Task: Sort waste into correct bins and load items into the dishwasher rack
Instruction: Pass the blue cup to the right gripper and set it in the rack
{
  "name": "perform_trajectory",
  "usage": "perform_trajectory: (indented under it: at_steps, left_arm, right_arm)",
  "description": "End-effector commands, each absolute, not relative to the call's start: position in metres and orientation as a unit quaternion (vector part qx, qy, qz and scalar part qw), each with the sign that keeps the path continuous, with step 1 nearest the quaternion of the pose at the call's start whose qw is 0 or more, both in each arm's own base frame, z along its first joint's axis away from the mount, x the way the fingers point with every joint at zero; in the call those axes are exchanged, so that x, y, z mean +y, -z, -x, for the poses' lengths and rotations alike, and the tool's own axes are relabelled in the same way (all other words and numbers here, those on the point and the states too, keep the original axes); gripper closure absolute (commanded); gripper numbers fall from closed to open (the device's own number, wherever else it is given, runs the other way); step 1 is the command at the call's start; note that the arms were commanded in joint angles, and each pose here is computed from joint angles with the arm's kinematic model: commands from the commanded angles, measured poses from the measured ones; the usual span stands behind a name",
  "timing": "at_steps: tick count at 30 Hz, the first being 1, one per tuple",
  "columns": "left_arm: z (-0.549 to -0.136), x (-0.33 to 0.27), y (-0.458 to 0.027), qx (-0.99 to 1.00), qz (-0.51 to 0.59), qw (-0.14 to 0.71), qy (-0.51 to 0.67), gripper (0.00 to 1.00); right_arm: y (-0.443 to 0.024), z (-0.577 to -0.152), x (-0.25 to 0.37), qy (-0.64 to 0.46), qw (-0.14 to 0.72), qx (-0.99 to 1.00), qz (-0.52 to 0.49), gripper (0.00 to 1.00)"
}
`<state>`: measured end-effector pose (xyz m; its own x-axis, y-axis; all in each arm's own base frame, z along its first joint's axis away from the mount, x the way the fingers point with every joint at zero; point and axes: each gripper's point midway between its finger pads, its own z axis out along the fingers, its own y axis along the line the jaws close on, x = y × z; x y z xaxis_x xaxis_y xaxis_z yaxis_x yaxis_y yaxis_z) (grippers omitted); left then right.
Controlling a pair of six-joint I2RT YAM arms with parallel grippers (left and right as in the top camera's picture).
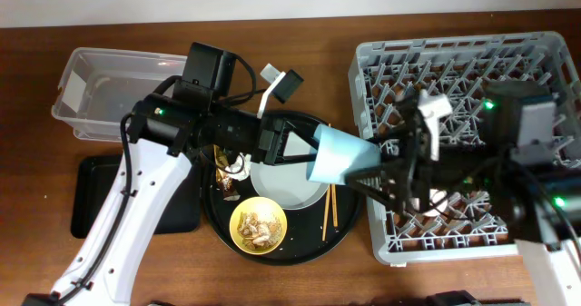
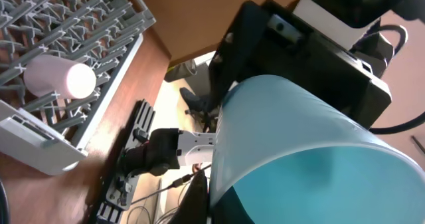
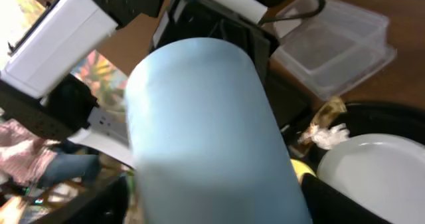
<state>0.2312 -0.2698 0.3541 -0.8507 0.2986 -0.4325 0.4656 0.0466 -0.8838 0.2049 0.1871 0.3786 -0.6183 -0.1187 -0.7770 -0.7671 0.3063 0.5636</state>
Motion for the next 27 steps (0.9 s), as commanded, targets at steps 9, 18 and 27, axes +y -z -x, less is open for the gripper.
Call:
perform_trajectory:
  at_steps: [9, 18, 27]
  left_arm:
    - [-0.235, -0.271, -0.357, 0.714, -0.283, 0.088, 0.634, 0.00]
    - [-0.239, -0.271, -0.352, 0.727, -0.279, 0.094, 0.621, 0.00]
    - [-0.239, -0.269, -0.345, 0.740, -0.268, 0.088, 0.610, 0.00]
  right_arm:
    - [-0.379, -0.207, 0.176, -0.428, 0.361, 0.788, 0.255, 0.51]
    - [-0.318, -0.206, -0.004, -0.135, 0.341, 0.912, -0.186, 0.51]
    - [-0.215, -0.198, -0.110, -0.001, 0.065, 0.921, -0.384, 0.50]
